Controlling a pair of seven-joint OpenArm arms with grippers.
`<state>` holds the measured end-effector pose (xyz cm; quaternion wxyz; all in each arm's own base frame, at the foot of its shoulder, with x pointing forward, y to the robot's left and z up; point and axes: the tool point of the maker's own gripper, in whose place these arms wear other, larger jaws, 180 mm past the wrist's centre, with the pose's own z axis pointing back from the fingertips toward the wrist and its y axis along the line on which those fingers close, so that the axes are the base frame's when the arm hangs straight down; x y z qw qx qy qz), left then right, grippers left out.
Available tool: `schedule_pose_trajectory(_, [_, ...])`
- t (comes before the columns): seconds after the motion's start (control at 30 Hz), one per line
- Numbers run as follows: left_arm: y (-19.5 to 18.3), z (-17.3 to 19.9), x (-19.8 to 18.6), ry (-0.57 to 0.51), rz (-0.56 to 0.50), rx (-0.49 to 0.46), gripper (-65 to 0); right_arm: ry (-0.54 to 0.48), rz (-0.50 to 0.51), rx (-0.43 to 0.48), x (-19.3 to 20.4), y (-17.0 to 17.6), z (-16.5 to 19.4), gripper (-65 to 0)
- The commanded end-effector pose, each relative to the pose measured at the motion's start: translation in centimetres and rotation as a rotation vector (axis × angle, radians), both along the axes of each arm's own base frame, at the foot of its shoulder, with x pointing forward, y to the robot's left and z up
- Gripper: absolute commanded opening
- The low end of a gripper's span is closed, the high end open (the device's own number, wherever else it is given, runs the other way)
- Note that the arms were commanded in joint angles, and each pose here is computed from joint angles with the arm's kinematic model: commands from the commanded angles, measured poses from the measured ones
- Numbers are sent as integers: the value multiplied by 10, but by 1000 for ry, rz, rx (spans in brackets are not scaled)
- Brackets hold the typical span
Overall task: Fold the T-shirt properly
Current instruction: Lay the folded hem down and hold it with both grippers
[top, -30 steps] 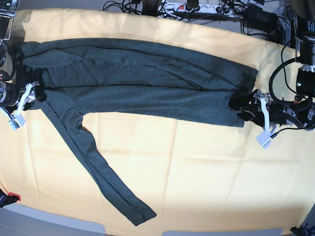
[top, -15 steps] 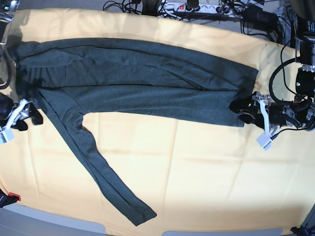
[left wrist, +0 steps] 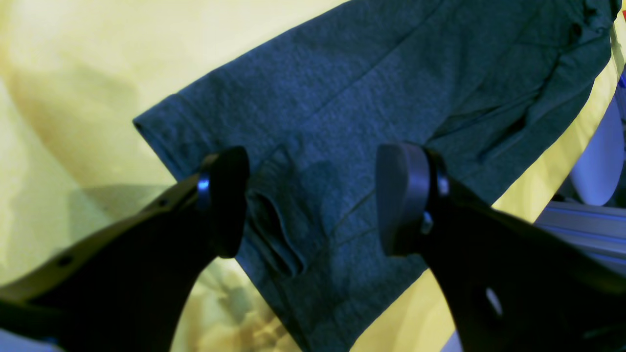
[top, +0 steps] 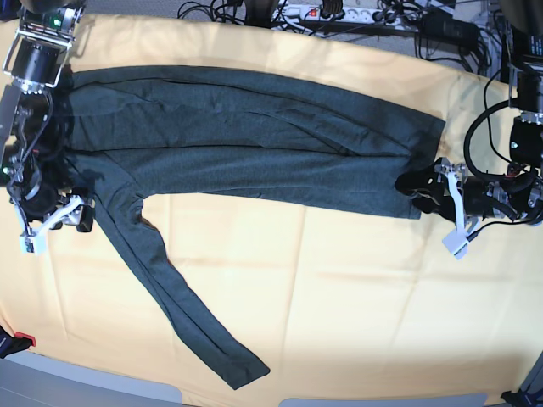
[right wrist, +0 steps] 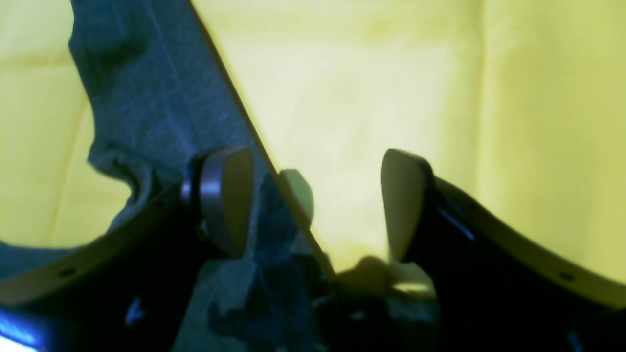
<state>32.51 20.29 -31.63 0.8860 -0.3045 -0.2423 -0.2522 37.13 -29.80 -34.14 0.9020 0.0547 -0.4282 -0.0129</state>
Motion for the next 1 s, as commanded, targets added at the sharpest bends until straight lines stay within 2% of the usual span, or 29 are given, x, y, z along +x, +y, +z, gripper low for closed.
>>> schedule_pose_trajectory(0.0, [3, 17, 10, -48, 9, -14, -232, -45, -22, 3, 13, -7, 16, -230])
schedule_pose_trajectory(0.1, [3, 16, 9, -45, 9, -14, -232, 3, -43, 79, 21, -5, 0, -230])
schedule_pose_trajectory(0.23, [3, 14, 7, -39, 10, -16, -232, 43, 30, 260, 30, 17, -16, -230])
schedule_pose_trajectory(0.37, [2, 9, 2, -26, 13, -22, -232, 51, 148, 395, 35, 42, -16, -230])
schedule_pose_trajectory(0.47, [2, 3, -3, -9, 15, -23, -232, 57, 243, 452, 33, 62, -10, -230])
schedule_pose_trajectory(0.6, [0, 2, -3, -13, 22, -39, -232, 70, 280, 497, 32, 77, -7, -233])
schedule_pose_trajectory(0.67, [-1, 2, -3, -13, 22, -39, -232, 56, 277, 491, 34, 77, -7, -291])
schedule_pose_trajectory(0.73, [0, 2, -3, -13, 22, -39, -232, 36, 263, 478, 38, 74, -5, -429])
schedule_pose_trajectory(0.8, [0, 2, -3, -13, 22, -39, -232, 11, 246, 454, 42, 68, -4, -602])
schedule_pose_trajectory(0.83, [0, 2, -3, -13, 22, -39, -232, -4, 237, 442, 44, 66, -4, -650])
schedule_pose_trajectory(0.97, [-1, 2, -3, -16, 23, -41, -232, -34, 226, 427, 50, 63, 1, -650])
